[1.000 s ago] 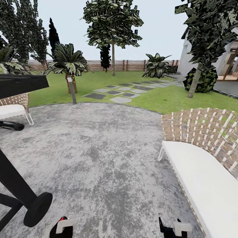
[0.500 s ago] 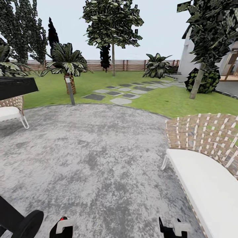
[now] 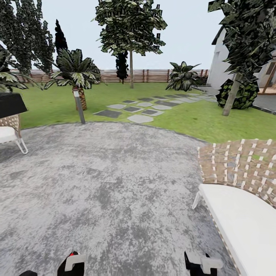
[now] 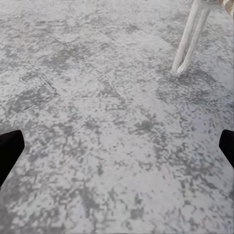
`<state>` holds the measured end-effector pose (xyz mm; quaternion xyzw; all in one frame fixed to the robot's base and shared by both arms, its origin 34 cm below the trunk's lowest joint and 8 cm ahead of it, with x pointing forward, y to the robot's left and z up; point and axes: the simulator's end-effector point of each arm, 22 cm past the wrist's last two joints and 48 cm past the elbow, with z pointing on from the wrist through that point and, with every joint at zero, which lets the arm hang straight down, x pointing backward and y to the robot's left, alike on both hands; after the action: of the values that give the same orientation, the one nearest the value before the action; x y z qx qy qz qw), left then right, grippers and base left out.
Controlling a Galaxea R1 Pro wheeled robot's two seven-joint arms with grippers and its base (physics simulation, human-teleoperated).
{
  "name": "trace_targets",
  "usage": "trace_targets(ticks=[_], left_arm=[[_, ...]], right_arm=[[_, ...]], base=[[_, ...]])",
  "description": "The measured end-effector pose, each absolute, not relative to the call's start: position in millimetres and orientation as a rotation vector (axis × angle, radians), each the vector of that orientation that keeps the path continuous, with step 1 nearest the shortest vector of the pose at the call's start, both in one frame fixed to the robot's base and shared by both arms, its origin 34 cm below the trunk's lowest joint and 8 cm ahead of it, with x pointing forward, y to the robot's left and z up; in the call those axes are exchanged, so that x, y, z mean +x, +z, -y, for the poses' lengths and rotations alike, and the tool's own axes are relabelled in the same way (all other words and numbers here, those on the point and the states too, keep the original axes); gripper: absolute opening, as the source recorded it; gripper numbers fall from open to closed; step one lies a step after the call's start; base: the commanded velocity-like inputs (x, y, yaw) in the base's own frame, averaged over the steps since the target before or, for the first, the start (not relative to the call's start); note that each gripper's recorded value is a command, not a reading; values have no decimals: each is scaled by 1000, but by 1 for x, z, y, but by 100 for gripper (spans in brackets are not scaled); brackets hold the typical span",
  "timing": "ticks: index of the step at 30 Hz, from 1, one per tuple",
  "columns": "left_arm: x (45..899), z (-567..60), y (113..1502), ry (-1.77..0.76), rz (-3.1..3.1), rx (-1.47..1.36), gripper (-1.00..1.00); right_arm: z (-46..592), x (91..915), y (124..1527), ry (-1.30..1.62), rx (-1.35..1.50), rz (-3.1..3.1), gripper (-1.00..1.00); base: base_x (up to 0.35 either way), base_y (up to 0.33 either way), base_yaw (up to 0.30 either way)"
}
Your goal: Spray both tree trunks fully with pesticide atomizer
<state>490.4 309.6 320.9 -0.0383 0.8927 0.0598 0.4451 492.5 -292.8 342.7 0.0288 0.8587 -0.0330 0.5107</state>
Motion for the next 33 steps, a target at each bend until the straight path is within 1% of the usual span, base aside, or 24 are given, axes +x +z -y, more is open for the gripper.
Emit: trace_targets(ticks=[33], left_arm=[[493, -309, 323, 148, -2204, -91, -100]], right_arm=[[292, 493, 343, -77, 67, -2065, 100]], base=[[339, 0, 0]])
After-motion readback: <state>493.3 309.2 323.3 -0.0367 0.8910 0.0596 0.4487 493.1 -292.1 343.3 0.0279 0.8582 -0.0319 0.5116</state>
